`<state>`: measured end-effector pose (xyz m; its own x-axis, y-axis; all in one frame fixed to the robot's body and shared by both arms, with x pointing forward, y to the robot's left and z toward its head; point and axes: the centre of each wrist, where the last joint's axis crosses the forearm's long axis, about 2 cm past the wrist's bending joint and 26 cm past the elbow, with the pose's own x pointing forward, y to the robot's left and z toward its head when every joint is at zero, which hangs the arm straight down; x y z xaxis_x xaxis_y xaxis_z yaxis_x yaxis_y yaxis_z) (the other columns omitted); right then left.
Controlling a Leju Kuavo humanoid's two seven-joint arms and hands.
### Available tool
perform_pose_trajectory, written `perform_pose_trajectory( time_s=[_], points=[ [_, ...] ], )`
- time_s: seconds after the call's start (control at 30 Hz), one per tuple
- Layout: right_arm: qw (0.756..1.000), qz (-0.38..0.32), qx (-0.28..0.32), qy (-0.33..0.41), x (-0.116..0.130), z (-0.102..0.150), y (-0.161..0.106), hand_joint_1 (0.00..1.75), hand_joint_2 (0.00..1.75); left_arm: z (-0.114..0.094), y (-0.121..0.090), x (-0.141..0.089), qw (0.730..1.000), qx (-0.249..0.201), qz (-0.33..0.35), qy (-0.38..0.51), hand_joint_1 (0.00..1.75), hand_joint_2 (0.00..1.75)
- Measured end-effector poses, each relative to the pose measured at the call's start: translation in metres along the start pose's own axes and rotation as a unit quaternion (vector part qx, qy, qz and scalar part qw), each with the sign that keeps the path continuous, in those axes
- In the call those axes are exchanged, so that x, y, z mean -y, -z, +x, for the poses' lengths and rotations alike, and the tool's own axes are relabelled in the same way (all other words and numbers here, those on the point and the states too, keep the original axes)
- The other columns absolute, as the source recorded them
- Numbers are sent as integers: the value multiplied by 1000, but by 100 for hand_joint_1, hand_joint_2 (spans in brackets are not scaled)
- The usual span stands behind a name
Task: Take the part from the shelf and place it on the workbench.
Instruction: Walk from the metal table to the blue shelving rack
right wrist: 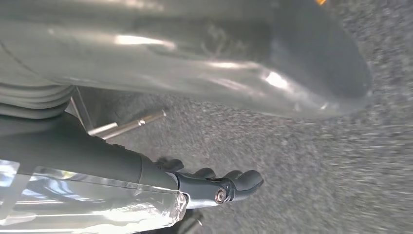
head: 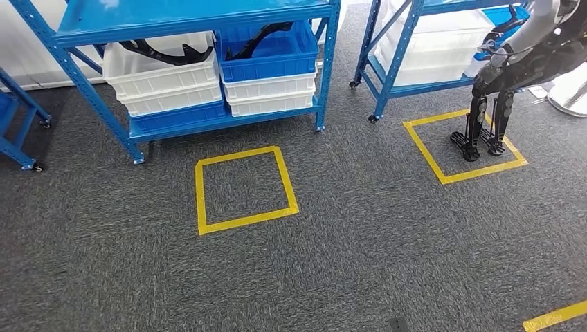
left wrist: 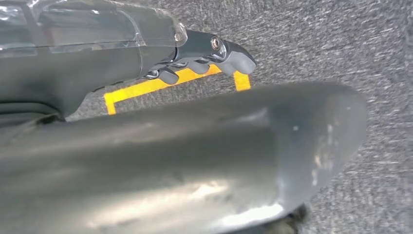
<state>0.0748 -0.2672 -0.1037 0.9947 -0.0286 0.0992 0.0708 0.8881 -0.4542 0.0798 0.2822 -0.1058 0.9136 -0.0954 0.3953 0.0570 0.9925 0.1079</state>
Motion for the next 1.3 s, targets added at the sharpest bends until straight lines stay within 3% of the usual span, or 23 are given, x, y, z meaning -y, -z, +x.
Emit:
perform_pose_trajectory(
  time_s=[1.3],
  points=[
    [1000,0,18,-5,-3,3,-2,0,0,0,0,-2,1000,1,0,-1,0,0]
  ],
)
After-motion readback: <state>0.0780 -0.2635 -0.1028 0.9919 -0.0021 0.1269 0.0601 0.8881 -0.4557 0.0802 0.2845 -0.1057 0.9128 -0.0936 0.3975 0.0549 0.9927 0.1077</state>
